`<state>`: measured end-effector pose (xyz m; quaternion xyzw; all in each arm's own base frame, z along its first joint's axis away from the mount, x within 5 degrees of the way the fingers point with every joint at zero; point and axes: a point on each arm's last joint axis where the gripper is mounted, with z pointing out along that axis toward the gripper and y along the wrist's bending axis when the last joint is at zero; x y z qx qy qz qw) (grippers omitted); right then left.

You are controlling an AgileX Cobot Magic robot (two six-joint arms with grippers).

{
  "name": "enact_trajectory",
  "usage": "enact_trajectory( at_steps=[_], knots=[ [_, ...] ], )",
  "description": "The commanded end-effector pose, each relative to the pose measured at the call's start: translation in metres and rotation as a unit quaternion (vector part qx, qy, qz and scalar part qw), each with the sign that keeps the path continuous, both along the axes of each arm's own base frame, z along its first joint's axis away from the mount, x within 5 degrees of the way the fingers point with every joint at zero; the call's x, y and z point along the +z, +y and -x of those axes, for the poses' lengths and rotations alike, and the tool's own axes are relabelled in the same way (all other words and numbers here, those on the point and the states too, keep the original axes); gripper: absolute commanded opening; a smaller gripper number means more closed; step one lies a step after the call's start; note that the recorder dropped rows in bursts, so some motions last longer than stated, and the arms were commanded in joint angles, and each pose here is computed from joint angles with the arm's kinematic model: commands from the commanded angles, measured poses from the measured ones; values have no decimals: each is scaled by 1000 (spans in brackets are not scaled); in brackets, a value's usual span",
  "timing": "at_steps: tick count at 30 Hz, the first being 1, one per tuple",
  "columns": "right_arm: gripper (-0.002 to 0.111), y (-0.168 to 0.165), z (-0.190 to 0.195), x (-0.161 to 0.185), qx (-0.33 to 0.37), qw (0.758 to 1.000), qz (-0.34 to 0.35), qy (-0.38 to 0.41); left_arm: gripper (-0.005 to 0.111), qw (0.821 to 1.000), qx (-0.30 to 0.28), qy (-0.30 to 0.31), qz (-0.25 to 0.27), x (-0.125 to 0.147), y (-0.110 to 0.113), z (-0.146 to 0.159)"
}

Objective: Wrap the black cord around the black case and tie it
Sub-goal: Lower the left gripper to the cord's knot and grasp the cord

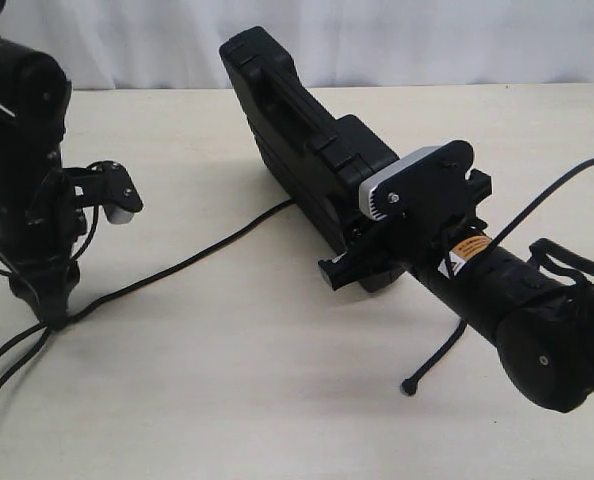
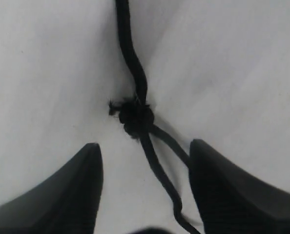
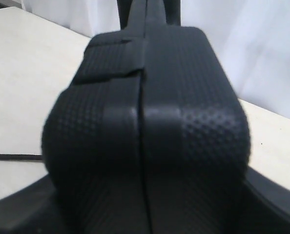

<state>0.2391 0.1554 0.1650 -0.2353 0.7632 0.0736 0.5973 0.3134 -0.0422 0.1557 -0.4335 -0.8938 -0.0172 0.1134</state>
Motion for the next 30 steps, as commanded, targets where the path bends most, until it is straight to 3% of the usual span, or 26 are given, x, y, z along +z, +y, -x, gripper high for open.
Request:
enact_trajectory(
  at_steps=[1,6,11,20,24,27,30],
  knots=[
    [4,-1,2,-8,-3,999,6,40,51,1000,-2,-21,5,-17,0,8],
    [4,-1,2,-10,-2,999,10,48,51,998,-5,-55,24,-32,-1,13],
    [4,-1,3,-12,-1,998,14,58,51,999,-11,-48,13,-35,1,17],
    [4,-1,3,-12,-1,998,14,60,13,997,-4,-71,18,-35,0,13],
    [4,-1,3,-12,-4,998,11,61,10,994,-4,-105,27,-35,-1,7],
    [4,-6,-2,-10,-53,996,-9,69,10,987,34,-153,40,-35,-4,-1],
    [4,-12,-7,-8,-89,994,20,62,10,981,47,-178,53,-34,-6,-6]
  ],
)
